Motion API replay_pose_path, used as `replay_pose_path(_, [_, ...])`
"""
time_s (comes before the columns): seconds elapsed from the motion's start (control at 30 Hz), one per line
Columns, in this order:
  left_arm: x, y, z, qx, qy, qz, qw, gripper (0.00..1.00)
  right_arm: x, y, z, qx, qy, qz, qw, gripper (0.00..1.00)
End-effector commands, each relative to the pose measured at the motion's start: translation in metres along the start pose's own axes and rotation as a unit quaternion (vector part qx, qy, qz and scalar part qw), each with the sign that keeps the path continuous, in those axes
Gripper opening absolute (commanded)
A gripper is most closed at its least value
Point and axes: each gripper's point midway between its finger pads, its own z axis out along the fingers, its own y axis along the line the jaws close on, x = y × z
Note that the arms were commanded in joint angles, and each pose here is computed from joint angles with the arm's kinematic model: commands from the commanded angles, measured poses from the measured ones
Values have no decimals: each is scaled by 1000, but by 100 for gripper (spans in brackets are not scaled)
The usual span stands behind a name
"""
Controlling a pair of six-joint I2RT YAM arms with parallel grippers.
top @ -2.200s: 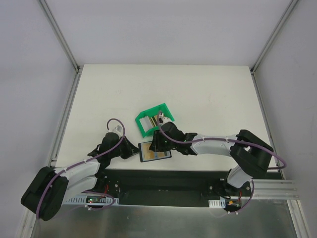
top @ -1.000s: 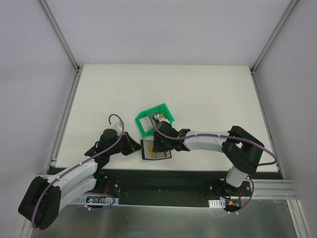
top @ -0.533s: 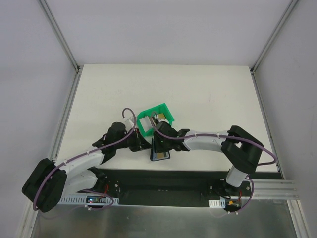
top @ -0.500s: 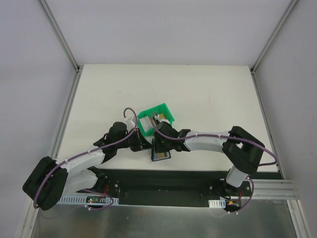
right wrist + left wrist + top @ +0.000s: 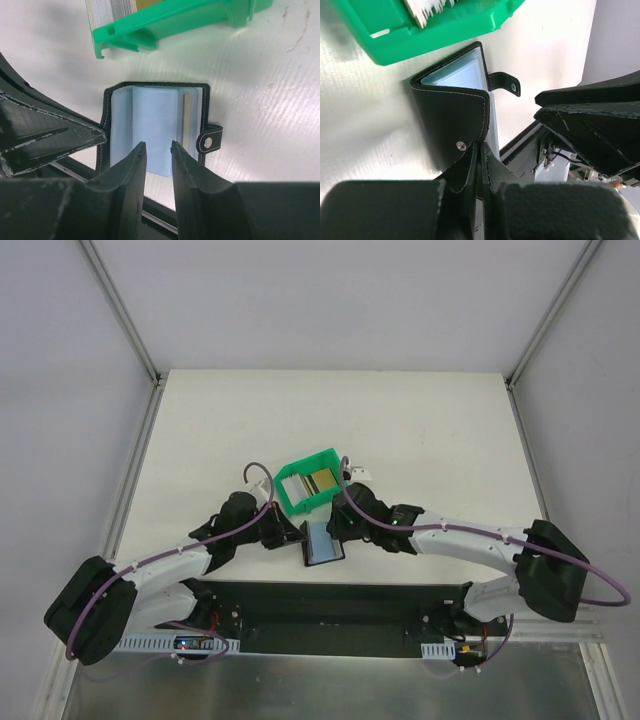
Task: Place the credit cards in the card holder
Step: Turn over the card slot in the card holder.
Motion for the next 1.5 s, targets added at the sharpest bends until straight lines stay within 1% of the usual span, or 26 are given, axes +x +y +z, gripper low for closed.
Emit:
replay_pose_path(0.0, [0, 16, -5, -29, -24, -4, 999, 0, 10, 11, 7, -31, 19, 20, 999, 30])
replay_pose_path(0.27, [1, 53, -24, -81, -82, -28, 993, 0, 29, 25, 27, -52, 71, 29, 996, 35])
replay_pose_path(0.4, [7, 67, -27, -94, -85, -37, 991, 0, 32, 18, 31, -39, 72, 32, 996, 40])
replay_pose_path(0.57, [12, 78, -26, -116, -75, -44, 989, 0, 40, 13, 37, -28, 92, 34, 995, 42])
replay_pose_path(0.67, [12, 82, -25, -126, -71, -45, 988, 0, 44, 9, 39, -14, 102, 33, 994, 41])
replay_pose_path(0.83, [14, 87, -24, -137, -66, -48, 987, 0, 30, 5, 27, -8, 69, 20, 997, 43])
replay_pose_path(0.93, [15, 88, -24, -139, -67, -48, 987, 0, 27, 1, 25, -2, 60, 17, 998, 44])
replay_pose_path(1.27, [12, 85, -24, -136, -68, -42, 987, 0, 48, 7, 38, -9, 112, 17, 994, 42])
replay_pose_path(1.43, [11, 82, -23, -132, -67, -40, 988, 0, 52, 19, 44, -29, 126, 18, 991, 42])
replay_pose_path(1.47, [11, 82, -23, -132, -67, -39, 988, 0, 54, 26, 43, -46, 137, 20, 989, 41])
